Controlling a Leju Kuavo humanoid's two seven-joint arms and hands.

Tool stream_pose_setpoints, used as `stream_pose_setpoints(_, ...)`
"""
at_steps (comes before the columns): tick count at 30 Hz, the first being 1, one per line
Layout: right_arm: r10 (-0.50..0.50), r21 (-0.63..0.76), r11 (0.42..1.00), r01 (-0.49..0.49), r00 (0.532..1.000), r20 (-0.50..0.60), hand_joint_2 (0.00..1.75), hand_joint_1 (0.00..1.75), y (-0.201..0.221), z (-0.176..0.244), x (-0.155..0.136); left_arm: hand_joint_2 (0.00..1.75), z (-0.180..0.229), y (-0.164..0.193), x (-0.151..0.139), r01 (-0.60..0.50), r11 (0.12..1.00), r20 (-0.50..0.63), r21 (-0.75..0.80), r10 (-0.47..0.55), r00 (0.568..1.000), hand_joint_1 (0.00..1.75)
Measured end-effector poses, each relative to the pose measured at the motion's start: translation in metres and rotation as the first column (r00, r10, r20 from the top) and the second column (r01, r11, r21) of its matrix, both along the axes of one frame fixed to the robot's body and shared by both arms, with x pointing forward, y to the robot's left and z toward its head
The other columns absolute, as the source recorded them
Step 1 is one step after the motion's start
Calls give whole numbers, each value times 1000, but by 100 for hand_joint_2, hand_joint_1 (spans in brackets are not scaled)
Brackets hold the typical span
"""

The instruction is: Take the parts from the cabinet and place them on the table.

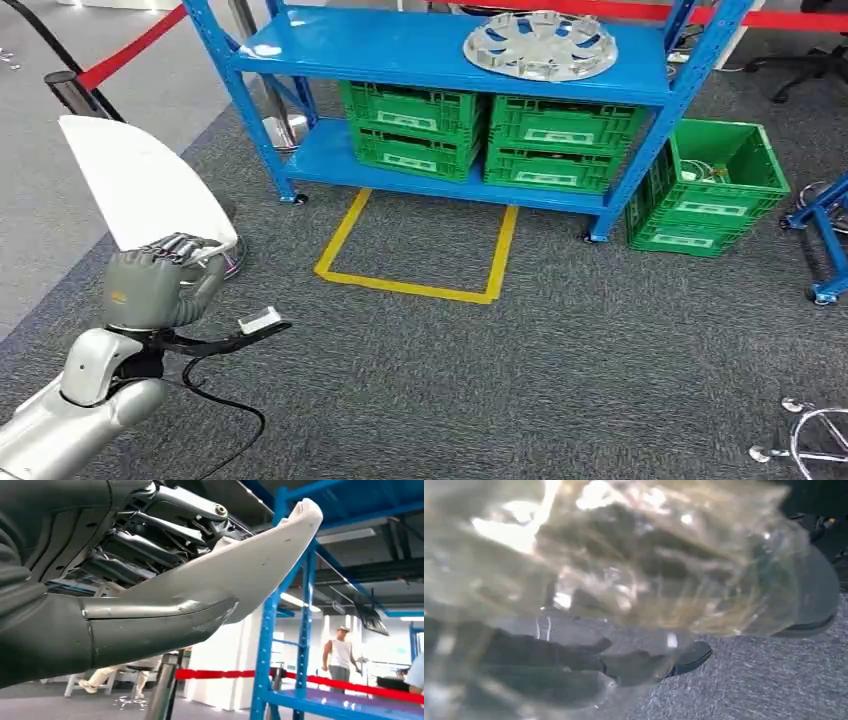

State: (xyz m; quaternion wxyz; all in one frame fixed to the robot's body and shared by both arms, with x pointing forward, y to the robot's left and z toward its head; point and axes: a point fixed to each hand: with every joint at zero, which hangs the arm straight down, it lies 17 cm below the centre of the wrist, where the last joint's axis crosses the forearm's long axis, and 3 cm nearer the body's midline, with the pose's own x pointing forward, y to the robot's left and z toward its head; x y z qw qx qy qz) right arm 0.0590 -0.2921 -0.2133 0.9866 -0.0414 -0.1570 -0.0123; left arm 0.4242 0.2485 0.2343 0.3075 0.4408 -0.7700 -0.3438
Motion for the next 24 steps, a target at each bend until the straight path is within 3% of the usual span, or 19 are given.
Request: stream_pose_setpoints(24, 16, -1, 1000, -16, 1000, 14, 0, 0, 1, 1, 1, 175, -7, 1, -4, 22, 998, -35, -51, -24, 999, 175)
